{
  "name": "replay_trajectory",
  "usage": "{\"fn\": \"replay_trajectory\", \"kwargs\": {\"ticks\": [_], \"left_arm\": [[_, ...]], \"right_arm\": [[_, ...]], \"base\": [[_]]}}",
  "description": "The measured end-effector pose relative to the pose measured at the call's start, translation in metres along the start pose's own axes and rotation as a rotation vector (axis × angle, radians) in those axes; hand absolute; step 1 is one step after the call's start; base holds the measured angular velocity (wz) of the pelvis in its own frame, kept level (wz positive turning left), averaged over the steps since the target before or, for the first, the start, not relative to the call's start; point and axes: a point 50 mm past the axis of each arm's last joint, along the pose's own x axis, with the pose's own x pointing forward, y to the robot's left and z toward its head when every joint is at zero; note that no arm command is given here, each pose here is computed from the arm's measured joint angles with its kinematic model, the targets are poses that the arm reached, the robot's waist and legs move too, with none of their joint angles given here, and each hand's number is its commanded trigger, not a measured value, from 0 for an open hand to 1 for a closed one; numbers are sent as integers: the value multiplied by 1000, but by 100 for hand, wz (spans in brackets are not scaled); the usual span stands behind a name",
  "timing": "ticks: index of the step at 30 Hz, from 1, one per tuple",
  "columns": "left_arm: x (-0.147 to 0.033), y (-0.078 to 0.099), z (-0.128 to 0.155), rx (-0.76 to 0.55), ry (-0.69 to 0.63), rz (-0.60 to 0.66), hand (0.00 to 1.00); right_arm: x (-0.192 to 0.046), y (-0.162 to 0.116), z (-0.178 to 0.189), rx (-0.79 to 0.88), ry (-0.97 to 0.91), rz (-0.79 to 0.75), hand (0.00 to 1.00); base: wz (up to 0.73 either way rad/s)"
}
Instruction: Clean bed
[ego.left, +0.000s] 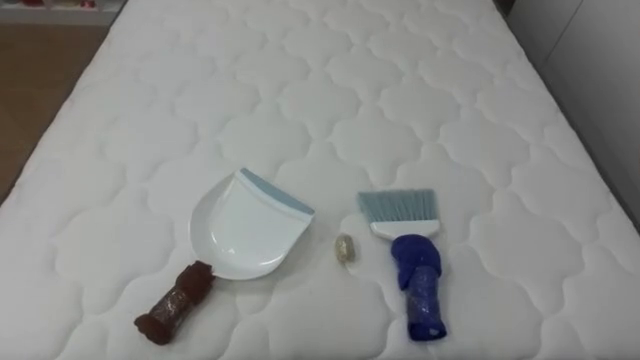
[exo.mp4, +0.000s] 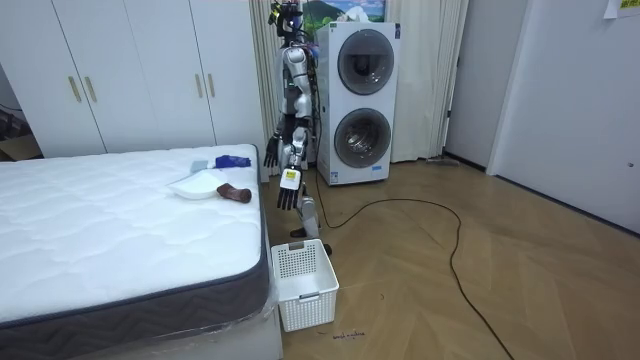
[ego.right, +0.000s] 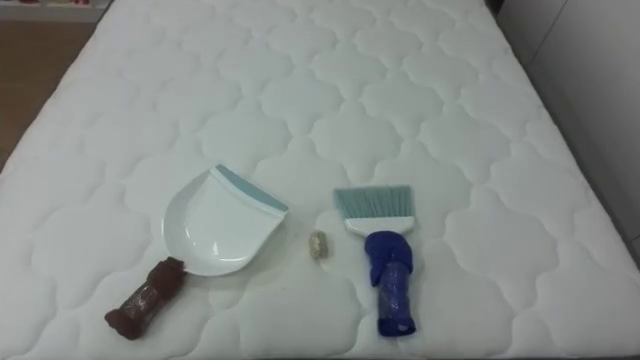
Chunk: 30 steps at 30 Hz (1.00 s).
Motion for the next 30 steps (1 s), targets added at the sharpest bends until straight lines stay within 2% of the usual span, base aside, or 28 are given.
{"fn": "replay_trajectory", "kwargs": {"ticks": [4, 10, 18, 22, 30], "left_arm": [[1, 10, 17, -58, -99, 86, 0], [-2, 36, 60, -214, -316, 251, 0], [-13, 49, 96, -264, -495, 355, 0], [-18, 46, 116, -248, -585, 358, 0], [-22, 34, 135, -173, -672, 316, 0]], "right_arm": [[0, 0, 1, -17, -13, -1, 0], [0, -1, 5, -73, -60, 2, 0], [-1, -2, 4, -70, -58, 3, 0], [-1, -2, 6, -73, -66, 2, 0], [2, -1, 18, -106, -93, 4, 0]], "base": [[1], [0], [1], [6], [1]]}}
